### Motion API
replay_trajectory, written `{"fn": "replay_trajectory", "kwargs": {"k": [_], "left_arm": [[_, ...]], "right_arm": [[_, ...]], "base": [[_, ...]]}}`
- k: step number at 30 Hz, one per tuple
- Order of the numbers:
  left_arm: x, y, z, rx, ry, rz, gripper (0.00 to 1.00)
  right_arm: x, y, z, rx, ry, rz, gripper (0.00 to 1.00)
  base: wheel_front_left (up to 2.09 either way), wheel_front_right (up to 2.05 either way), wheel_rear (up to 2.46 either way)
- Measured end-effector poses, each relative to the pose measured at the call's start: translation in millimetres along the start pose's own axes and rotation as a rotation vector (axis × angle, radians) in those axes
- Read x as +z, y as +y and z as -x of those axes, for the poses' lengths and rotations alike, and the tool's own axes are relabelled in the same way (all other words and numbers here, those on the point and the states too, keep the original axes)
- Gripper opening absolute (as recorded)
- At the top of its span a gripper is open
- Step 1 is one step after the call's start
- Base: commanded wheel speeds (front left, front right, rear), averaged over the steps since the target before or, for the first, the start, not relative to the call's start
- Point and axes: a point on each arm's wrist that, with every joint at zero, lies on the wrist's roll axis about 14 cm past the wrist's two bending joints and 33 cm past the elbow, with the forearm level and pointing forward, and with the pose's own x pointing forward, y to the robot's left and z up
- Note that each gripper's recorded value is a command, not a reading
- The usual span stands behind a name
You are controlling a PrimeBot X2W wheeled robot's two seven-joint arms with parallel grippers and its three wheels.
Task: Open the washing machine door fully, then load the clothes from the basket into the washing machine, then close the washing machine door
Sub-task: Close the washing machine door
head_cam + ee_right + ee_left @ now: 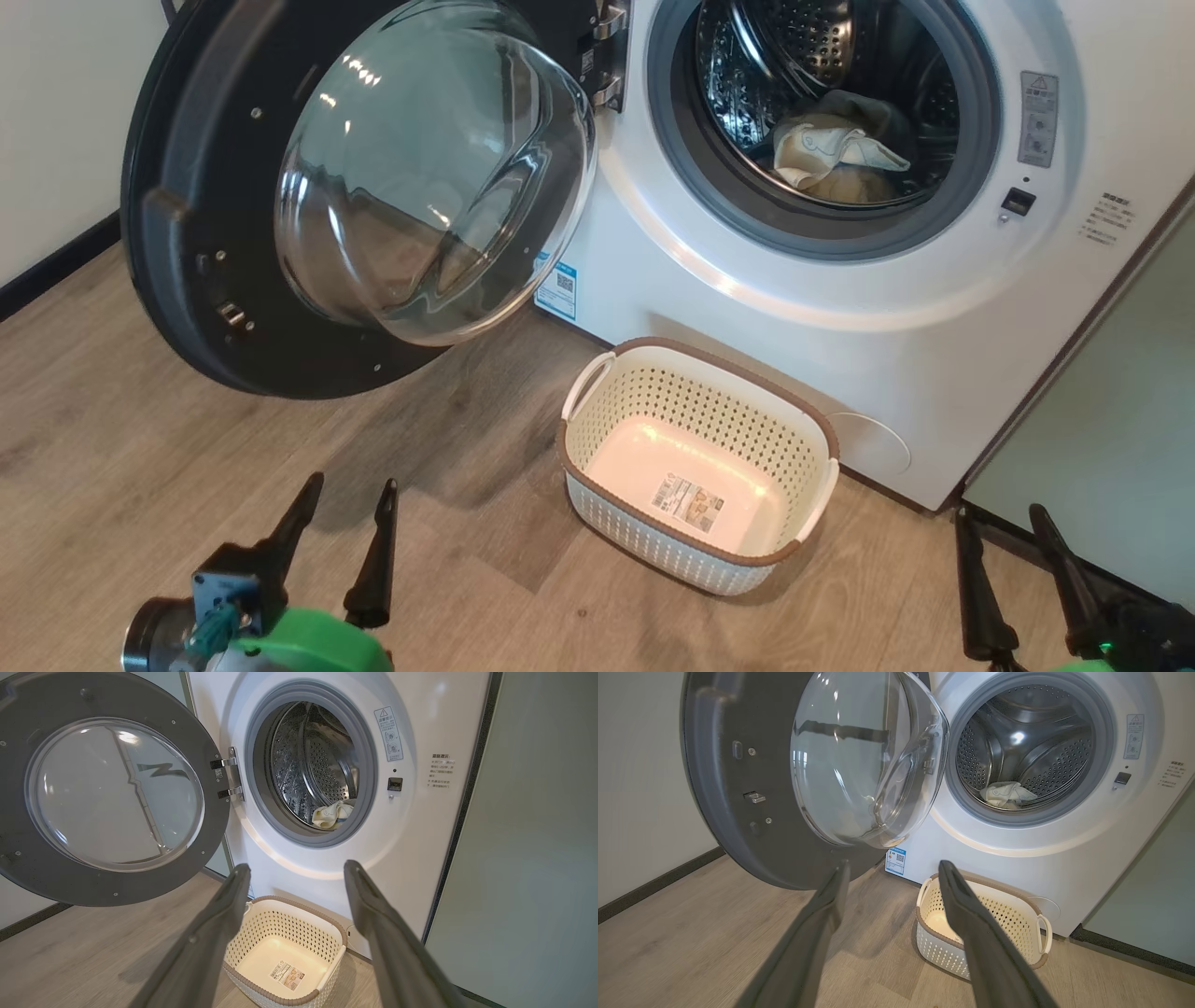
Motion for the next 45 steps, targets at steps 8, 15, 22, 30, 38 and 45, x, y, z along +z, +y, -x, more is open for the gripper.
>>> {"fn": "replay_trajectory", "kwargs": {"k": [8, 15, 22, 30, 38, 45], "left_arm": [[1.6, 1.4, 0.8, 0.007, -0.004, -0.001, 1.0], [1.3, -0.6, -0.7, 0.0, -0.002, -0.003, 0.96], [2.1, -2.7, -0.7, -0.012, -0.004, 0.003, 0.0], [11.8, -6.3, -0.1, -0.043, -0.03, 0.037, 0.0], [92.6, 14.3, -9.1, -0.031, -0.275, 0.226, 0.0], [191.9, 43.4, -7.2, -0.122, -0.598, 0.53, 0.0]], "right_arm": [[-0.6, 1.5, -0.8, 0.005, 0.002, -0.001, 1.0], [-1.7, -0.1, 0.0, 0.0, 0.004, -0.003, 1.0], [-1.3, -0.2, 0.2, -0.001, 0.003, -0.003, 1.0], [-1.4, 1.8, -1.4, 0.007, 0.004, -0.002, 1.0], [-0.4, 5.9, -4.4, 0.022, 0.001, 0.0, 1.0], [-0.7, 7.2, -5.1, 0.026, 0.002, 0.0, 1.0]], "base": [[0.0, 0.0, 0.0], [0.0, 0.0, 0.0], [0.0, 0.0, 0.0], [0.0, 0.0, 0.0], [0.0, 0.0, 0.0], [0.0, 0.0, 0.0]]}}
